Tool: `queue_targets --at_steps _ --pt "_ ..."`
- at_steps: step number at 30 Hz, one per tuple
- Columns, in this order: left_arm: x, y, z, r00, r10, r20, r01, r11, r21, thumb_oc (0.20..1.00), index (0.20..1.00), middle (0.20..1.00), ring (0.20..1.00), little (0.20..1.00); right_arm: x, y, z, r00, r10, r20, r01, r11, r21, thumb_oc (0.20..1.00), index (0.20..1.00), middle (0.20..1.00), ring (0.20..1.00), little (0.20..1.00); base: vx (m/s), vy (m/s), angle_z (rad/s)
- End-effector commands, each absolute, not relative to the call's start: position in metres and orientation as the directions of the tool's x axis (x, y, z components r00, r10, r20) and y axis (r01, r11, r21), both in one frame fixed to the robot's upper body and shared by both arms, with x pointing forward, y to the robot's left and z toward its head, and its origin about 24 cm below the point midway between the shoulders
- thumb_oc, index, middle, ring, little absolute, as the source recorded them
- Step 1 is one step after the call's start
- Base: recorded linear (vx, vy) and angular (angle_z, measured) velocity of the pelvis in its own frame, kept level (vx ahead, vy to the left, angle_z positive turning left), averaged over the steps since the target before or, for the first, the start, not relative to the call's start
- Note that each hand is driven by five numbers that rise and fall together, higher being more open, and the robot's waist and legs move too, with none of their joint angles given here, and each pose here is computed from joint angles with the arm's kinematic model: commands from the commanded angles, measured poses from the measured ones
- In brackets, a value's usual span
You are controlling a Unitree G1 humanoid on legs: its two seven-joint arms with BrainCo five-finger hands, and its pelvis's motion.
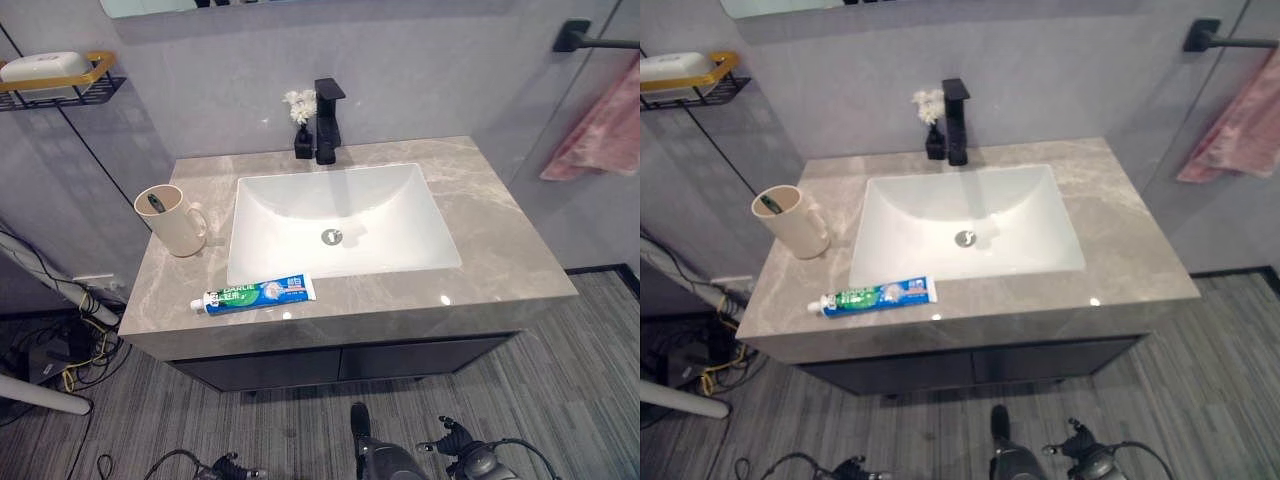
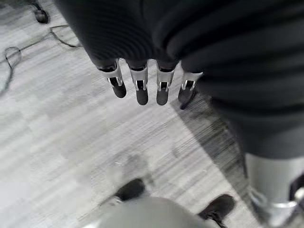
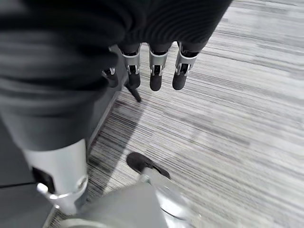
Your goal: Put brush and paste in cup on sink, flatten towel.
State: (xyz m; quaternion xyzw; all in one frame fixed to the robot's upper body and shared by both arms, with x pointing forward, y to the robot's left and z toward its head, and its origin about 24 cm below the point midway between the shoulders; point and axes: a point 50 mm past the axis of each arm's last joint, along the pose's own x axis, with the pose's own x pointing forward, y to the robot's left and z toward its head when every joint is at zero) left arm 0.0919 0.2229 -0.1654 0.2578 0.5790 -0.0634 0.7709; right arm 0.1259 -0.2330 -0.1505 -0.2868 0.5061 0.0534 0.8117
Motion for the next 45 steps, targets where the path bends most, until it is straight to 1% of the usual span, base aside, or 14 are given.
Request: queue_targets --at_steps 1,5,6,11,16,18,20,21,24,31,37,38,40,45 --pt "0.099 0.235 -0.161 0.339 0.258 -0.905 0.371 0.847 0.380 1.000 1.000 1.000 1.000 1.000 0.151 -0.226 -0.143 0.552 -0.165 -0.817 -0.402 0.806 -0.434 1.000 1.000 1.000 1.000 1.000 -0.16 -0.030 -0.03" --pt "0.093 0.233 -0.163 0.316 0.260 -0.912 0.343 0.865 0.365 1.000 1.000 1.000 1.000 1.000 0.151 -0.228 -0.142 0.548 -0.166 -0.820 -0.422 0.791 -0.443 1.000 1.000 1.000 1.000 1.000 0.02 -0.078 -0.31" --pt "0.101 0.223 -0.164 0.319 0.240 -0.917 0.353 0.868 0.350 1.000 1.000 1.000 1.000 1.000 0.151 -0.226 -0.143 0.549 -0.162 -0.820 -0.423 0.792 -0.440 1.000 1.000 1.000 1.000 1.000 0.16 -0.135 0.04" --pt "0.097 0.226 -0.164 0.325 0.237 -0.916 0.351 0.869 0.349 1.000 1.000 1.000 1.000 1.000 0.147 -0.242 -0.141 0.530 -0.202 -0.823 -0.415 0.785 -0.460 1.000 1.000 1.000 1.000 1.000 0.11 -0.102 0.10" --pt "0.124 0.224 -0.157 0.410 0.234 -0.881 0.337 0.859 0.385 1.000 1.000 1.000 1.000 1.000 0.147 -0.259 -0.136 0.535 -0.254 -0.805 -0.387 0.774 -0.501 1.000 1.000 1.000 1.000 1.000 0.03 -0.139 0.38" --pt "0.130 0.227 -0.154 0.426 0.246 -0.870 0.323 0.857 0.401 1.000 1.000 1.000 1.000 1.000 0.146 -0.261 -0.136 0.531 -0.268 -0.803 -0.374 0.777 -0.507 1.000 1.000 1.000 1.000 1.000 0.06 -0.066 0.30" --pt "0.131 0.228 -0.154 0.426 0.250 -0.869 0.324 0.855 0.404 1.000 1.000 1.000 1.000 1.000 0.143 -0.262 -0.137 0.523 -0.277 -0.806 -0.368 0.780 -0.506 1.000 1.000 1.000 1.000 1.000 0.10 0.010 0.10" --pt "0.131 0.229 -0.154 0.424 0.257 -0.869 0.324 0.852 0.410 1.000 1.000 1.000 1.000 1.000 0.137 -0.265 -0.138 0.500 -0.296 -0.814 -0.359 0.784 -0.506 1.000 1.000 1.000 1.000 1.000 0.18 0.071 0.06" --pt "0.123 0.229 -0.156 0.400 0.263 -0.878 0.337 0.849 0.408 1.000 1.000 1.000 1.000 1.000 0.130 -0.266 -0.141 0.480 -0.305 -0.822 -0.367 0.782 -0.504 1.000 1.000 1.000 1.000 1.000 0.23 0.118 0.24" --pt "0.105 0.232 -0.160 0.347 0.269 -0.898 0.329 0.862 0.385 1.000 1.000 1.000 1.000 1.000 0.129 -0.258 -0.144 0.468 -0.273 -0.840 -0.416 0.771 -0.482 1.000 1.000 1.000 1.000 1.000 0.15 0.129 -0.34" --pt "0.097 0.235 -0.162 0.323 0.270 -0.907 0.342 0.861 0.378 1.000 1.000 1.000 1.000 1.000 0.139 -0.248 -0.143 0.496 -0.236 -0.836 -0.427 0.771 -0.472 1.000 1.000 1.000 1.000 1.000 0.07 0.139 -0.15" --pt "0.095 0.238 -0.161 0.323 0.278 -0.905 0.341 0.858 0.385 1.000 1.000 1.000 1.000 1.000 0.146 -0.240 -0.142 0.522 -0.206 -0.828 -0.442 0.764 -0.469 1.000 1.000 1.000 1.000 1.000 0.04 0.168 -0.14" --pt "0.095 0.239 -0.161 0.324 0.281 -0.903 0.341 0.856 0.389 1.000 1.000 1.000 1.000 1.000 0.149 -0.238 -0.142 0.530 -0.199 -0.824 -0.450 0.758 -0.472 1.000 1.000 1.000 1.000 1.000 0.00 0.114 -0.10" --pt "0.103 0.247 -0.157 0.364 0.295 -0.884 0.355 0.833 0.424 1.000 1.000 1.000 1.000 1.000 0.161 -0.230 -0.138 0.570 -0.168 -0.804 -0.487 0.720 -0.495 1.000 1.000 1.000 1.000 1.000 0.00 0.043 -0.21"
